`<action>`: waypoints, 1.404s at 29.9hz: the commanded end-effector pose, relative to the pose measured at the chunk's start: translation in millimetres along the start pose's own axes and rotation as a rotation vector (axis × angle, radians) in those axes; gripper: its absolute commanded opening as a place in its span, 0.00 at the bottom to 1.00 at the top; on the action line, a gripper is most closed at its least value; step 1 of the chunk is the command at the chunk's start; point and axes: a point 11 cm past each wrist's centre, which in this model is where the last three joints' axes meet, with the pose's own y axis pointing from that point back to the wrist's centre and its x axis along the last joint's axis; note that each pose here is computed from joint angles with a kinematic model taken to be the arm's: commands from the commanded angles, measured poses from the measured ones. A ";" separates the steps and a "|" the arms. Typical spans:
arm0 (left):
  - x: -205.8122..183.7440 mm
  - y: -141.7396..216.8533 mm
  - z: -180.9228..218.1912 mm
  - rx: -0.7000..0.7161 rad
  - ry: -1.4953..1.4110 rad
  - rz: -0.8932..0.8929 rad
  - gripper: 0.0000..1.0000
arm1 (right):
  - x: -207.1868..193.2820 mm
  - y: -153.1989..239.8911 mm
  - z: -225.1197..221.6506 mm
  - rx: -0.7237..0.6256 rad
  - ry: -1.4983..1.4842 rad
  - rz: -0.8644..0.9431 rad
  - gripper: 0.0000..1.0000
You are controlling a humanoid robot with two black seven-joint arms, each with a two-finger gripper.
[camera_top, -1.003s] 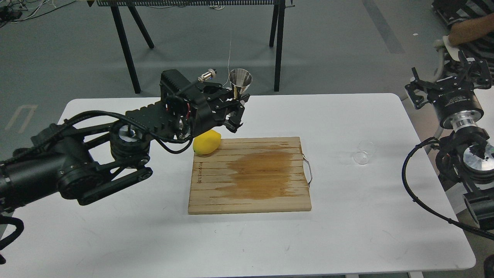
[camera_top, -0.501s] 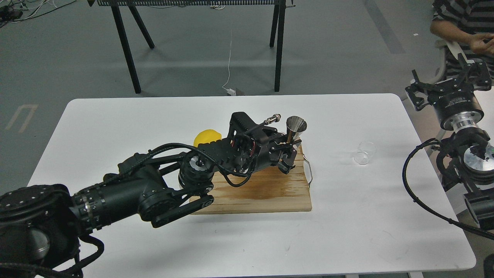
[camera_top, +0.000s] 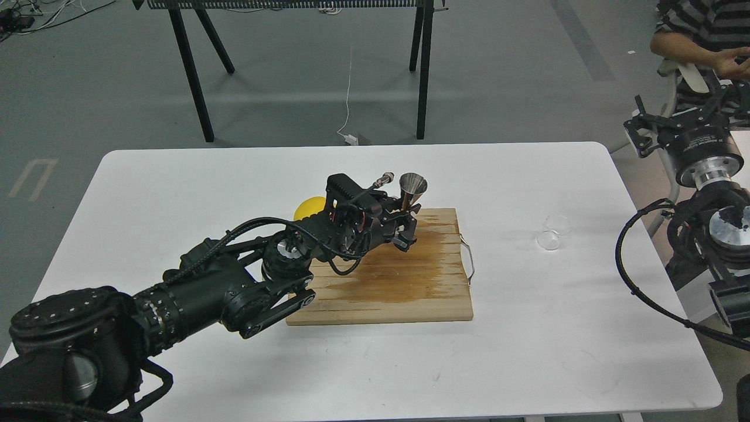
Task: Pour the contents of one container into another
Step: 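Lower the jigger upright onto the cutting board and open the left gripper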
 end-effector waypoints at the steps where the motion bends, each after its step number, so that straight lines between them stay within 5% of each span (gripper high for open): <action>1: -2.5 1.0 4.6 -0.023 0.004 0.021 0.03 | 0.2 -0.4 0.4 0.000 0.000 0.006 1.00; 30: -49.6 10.3 20.4 -0.046 0.050 -0.043 0.08 | -6.9 -4.8 0.4 -0.003 0.006 -0.010 1.00; 42: -57.9 12.3 18.9 -0.039 0.057 -0.057 0.32 | -7.0 -5.0 0.4 -0.004 0.007 -0.010 1.00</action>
